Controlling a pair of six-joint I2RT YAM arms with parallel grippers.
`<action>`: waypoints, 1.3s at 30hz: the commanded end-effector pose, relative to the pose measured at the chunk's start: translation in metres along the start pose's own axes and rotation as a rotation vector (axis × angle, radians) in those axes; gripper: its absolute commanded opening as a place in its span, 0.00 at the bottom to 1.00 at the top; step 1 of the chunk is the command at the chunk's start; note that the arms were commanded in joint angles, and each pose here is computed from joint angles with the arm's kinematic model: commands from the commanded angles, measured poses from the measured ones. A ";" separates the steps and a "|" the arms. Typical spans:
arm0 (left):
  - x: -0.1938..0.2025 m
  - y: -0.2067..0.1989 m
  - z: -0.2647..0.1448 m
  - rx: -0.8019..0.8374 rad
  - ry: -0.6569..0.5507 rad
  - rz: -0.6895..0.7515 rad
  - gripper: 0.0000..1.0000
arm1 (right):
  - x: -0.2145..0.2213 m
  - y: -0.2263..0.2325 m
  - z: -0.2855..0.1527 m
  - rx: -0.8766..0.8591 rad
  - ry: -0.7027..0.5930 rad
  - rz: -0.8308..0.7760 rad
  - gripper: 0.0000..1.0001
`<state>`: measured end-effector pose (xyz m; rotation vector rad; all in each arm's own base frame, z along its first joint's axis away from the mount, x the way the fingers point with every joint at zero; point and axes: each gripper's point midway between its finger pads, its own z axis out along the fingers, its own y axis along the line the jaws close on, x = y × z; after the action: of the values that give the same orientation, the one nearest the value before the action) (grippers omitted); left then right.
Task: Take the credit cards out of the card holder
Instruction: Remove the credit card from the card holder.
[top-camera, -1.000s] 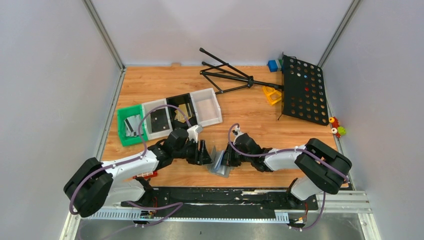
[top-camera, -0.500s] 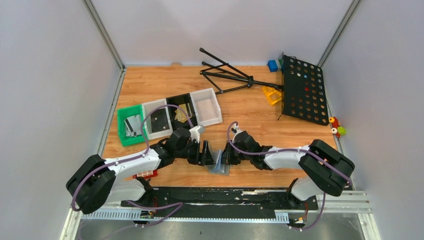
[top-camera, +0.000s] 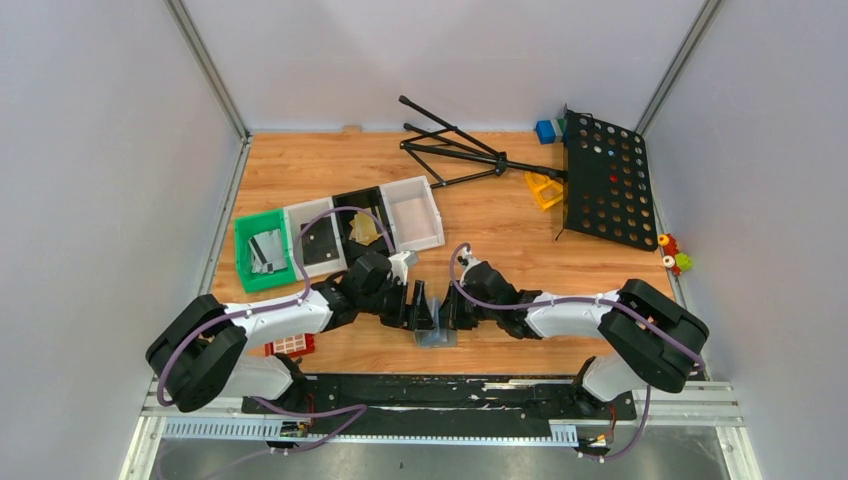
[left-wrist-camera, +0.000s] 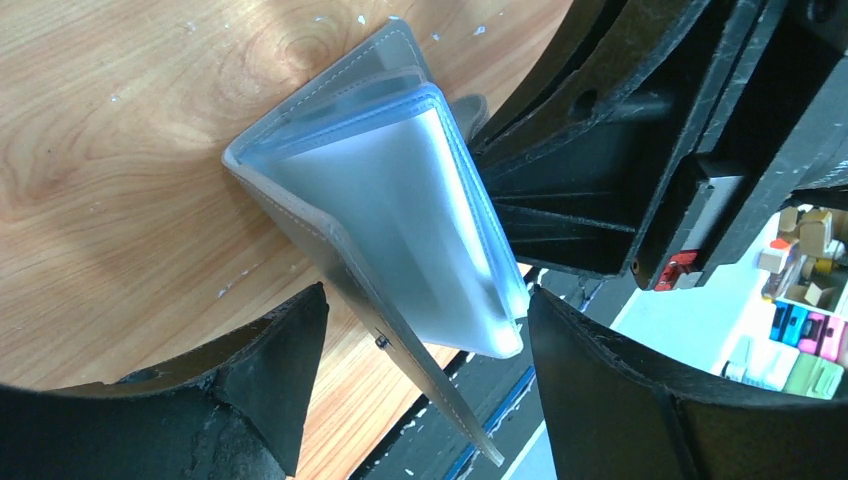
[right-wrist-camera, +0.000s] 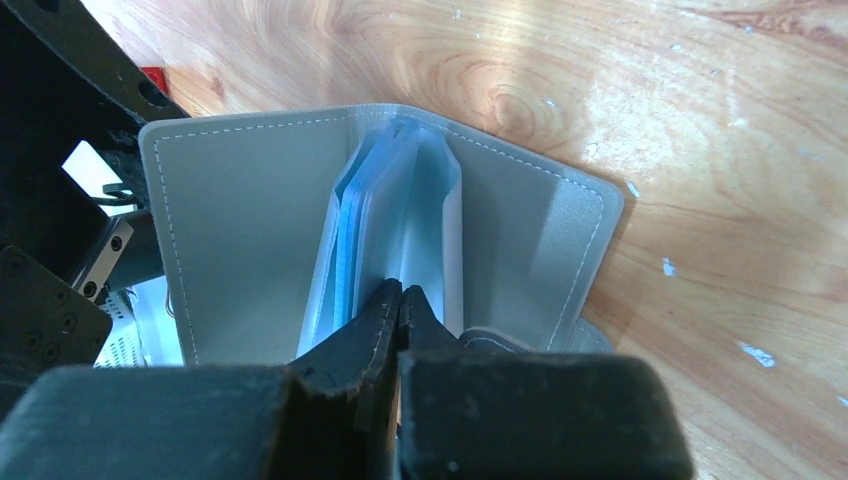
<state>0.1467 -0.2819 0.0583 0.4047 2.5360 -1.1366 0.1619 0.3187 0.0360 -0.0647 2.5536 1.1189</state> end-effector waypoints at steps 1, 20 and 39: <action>-0.014 -0.010 0.001 0.020 -0.029 0.036 0.81 | -0.012 0.019 0.000 -0.039 -0.037 -0.032 0.01; -0.007 -0.016 0.001 0.089 -0.054 -0.033 0.87 | -0.002 0.027 -0.003 -0.037 -0.032 -0.057 0.01; -0.007 -0.011 -0.011 0.122 -0.144 -0.099 0.95 | 0.006 0.035 -0.001 -0.047 -0.030 -0.079 0.00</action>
<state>0.1433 -0.2783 0.0656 0.2290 2.4527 -1.2708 0.1420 0.3285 0.0360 -0.1471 2.5587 1.0873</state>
